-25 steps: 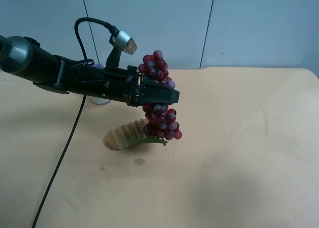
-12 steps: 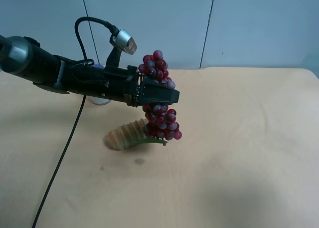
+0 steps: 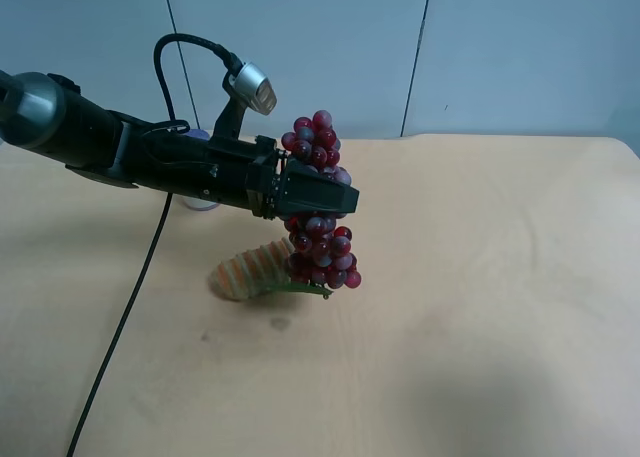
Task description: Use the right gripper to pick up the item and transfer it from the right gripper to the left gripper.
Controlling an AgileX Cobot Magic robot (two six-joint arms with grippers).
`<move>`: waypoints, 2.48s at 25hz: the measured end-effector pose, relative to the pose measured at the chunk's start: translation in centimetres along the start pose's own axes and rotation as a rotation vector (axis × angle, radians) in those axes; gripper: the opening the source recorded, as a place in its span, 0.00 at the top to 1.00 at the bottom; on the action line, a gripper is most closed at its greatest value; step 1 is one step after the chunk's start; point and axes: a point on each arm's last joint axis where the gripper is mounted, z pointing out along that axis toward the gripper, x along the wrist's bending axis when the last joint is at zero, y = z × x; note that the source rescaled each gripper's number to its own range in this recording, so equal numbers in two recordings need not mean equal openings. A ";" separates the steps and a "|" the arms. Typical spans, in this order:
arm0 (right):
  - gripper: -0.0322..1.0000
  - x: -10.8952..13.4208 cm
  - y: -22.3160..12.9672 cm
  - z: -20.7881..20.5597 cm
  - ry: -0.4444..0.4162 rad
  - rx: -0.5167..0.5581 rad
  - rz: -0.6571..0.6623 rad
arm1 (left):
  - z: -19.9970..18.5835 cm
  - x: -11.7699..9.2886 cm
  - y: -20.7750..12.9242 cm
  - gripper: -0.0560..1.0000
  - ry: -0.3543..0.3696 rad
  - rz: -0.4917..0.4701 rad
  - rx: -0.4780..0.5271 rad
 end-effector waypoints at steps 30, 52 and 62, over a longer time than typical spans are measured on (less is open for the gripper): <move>0.08 -0.3 0.0 0.0 -0.037 -0.005 0.024 | -7.0 -4.9 3.4 0.93 0.732 -0.014 0.305; 0.00 -0.3 0.0 0.0 -0.038 -0.005 0.023 | -10.6 -3.5 2.0 0.94 1.117 -0.080 0.539; 0.00 -0.3 0.0 0.0 -0.038 -0.005 0.023 | -13.6 -0.4 0.8 0.95 1.185 -0.220 0.554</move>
